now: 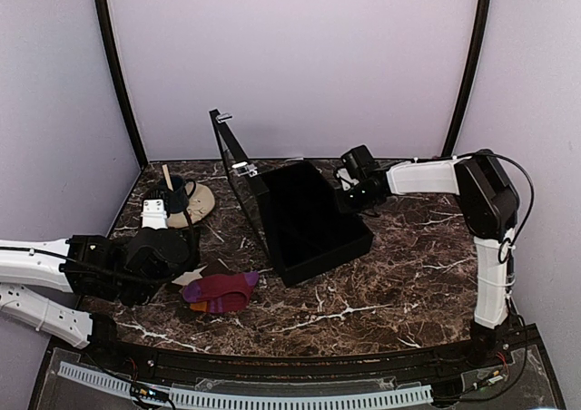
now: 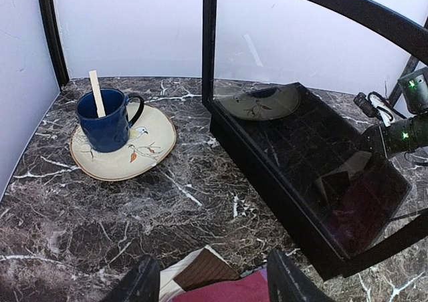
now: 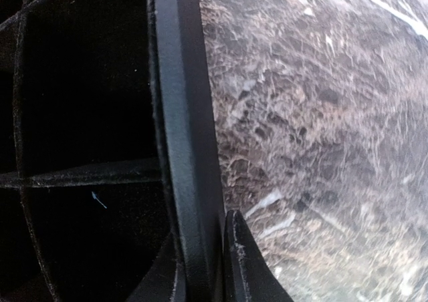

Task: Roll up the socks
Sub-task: Move the storage box to the corner of the board.

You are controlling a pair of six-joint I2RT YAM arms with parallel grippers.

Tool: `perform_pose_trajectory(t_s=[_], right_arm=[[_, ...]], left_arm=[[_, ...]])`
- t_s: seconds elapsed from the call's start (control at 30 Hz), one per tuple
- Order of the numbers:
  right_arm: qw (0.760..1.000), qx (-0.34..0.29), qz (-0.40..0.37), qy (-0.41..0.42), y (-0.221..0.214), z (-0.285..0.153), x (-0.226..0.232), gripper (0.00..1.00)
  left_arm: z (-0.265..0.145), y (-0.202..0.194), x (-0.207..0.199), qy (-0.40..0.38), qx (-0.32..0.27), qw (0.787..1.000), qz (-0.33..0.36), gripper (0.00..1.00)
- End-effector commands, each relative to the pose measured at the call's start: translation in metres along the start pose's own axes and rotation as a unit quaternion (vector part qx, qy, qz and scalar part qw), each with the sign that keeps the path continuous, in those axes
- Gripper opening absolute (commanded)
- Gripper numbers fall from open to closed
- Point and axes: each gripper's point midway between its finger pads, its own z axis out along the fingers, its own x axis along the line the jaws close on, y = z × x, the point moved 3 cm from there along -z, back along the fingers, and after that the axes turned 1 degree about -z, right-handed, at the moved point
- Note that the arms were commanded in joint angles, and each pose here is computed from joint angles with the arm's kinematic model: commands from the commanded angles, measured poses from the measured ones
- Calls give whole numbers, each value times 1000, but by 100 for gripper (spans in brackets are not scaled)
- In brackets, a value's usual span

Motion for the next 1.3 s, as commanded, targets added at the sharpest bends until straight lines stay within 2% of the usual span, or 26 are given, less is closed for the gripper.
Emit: perform_pose_trajectory(t_s=[0.0, 0.3, 0.6, 0.77, 1.03, 1.27], right_arm=[[990, -18, 121, -76, -6, -14, -24, 0], [955, -43, 255, -144, -37, -38, -42, 0], [894, -72, 392, -203, -66, -47, -38, 0], [855, -100, 448, -243, -61, -54, -18, 0], [823, -108, 481, -282, -46, -43, 27, 0], [789, -125, 539, -267, -37, -26, 70, 0]], left_arm=[[-8, 11, -1, -9, 0, 1000, 0, 57], [-14, 17, -5, -36, 8, 999, 9, 57], [-25, 23, 5, -69, 13, 997, 11, 57], [-34, 29, 12, -98, 10, 995, 8, 57], [-46, 37, 11, -153, 5, 988, 21, 59], [-49, 39, 7, -171, -2, 985, 31, 59]])
